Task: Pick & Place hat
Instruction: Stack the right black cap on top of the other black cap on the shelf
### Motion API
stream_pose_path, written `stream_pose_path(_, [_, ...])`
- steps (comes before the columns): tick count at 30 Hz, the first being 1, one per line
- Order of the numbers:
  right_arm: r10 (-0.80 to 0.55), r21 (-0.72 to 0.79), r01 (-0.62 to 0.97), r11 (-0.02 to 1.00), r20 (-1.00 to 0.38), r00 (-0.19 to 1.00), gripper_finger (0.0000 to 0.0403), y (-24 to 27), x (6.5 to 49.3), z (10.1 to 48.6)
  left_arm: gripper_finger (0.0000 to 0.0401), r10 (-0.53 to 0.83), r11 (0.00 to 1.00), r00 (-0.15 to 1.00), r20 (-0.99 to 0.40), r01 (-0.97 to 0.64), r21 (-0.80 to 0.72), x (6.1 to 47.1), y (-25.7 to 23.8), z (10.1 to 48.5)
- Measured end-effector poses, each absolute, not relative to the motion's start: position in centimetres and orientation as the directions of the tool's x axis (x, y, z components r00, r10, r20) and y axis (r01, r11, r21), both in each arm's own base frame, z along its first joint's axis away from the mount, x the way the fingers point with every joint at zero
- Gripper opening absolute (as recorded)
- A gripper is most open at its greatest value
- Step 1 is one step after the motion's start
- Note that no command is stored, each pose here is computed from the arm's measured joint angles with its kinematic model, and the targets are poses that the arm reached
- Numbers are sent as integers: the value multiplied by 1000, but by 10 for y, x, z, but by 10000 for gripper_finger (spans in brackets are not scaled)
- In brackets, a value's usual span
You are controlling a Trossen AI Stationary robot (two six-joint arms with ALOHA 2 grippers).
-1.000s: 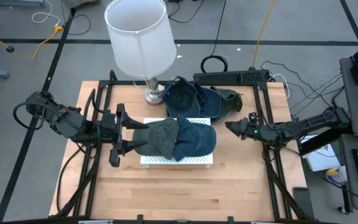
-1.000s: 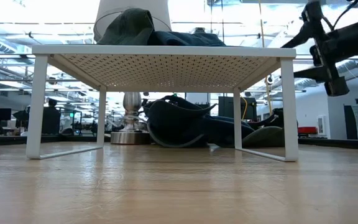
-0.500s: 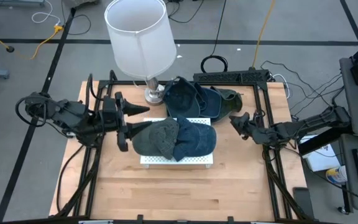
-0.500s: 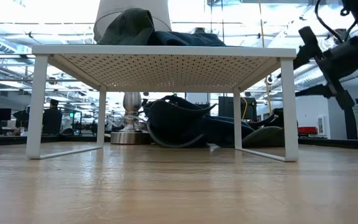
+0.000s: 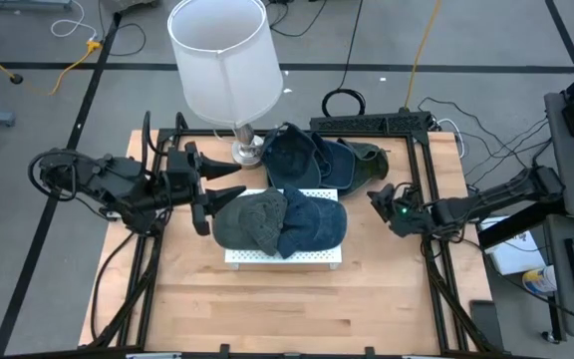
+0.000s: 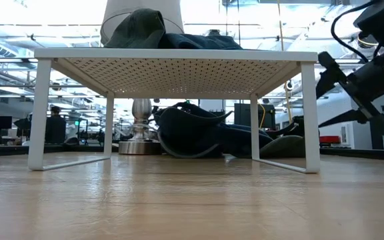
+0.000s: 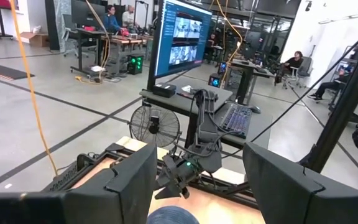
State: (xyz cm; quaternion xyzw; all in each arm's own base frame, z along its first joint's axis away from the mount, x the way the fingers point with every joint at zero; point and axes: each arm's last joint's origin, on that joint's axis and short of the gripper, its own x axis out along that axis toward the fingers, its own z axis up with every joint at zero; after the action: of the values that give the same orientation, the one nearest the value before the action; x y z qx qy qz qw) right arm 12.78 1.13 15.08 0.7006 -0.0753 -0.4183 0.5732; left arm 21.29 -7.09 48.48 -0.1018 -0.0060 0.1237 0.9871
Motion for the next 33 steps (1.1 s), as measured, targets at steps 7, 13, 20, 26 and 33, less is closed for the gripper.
stream_pose_path(7, [-565,805,445,-392,-592,575,228,2,133,141,243,244,949,970,-14,-242,-200,213,-71,485])
stream_pose_path(13, [-583,819,438,-370,-572,577,228,-15,145,143,243,247,953,969,-14,-246,-177,213,-70,485])
stream_pose_path(20, [-569,813,453,-366,-581,582,218,-40,154,142,243,273,948,962,-14,-272,-167,215,-64,485])
stream_pose_path(26, [-544,805,458,-377,-593,594,190,-58,159,137,243,295,945,955,-16,-294,-146,216,-59,484])
stream_pose_path(33, [-550,819,442,-366,-573,608,162,-71,167,131,243,272,951,962,-22,-272,-144,218,-57,484])
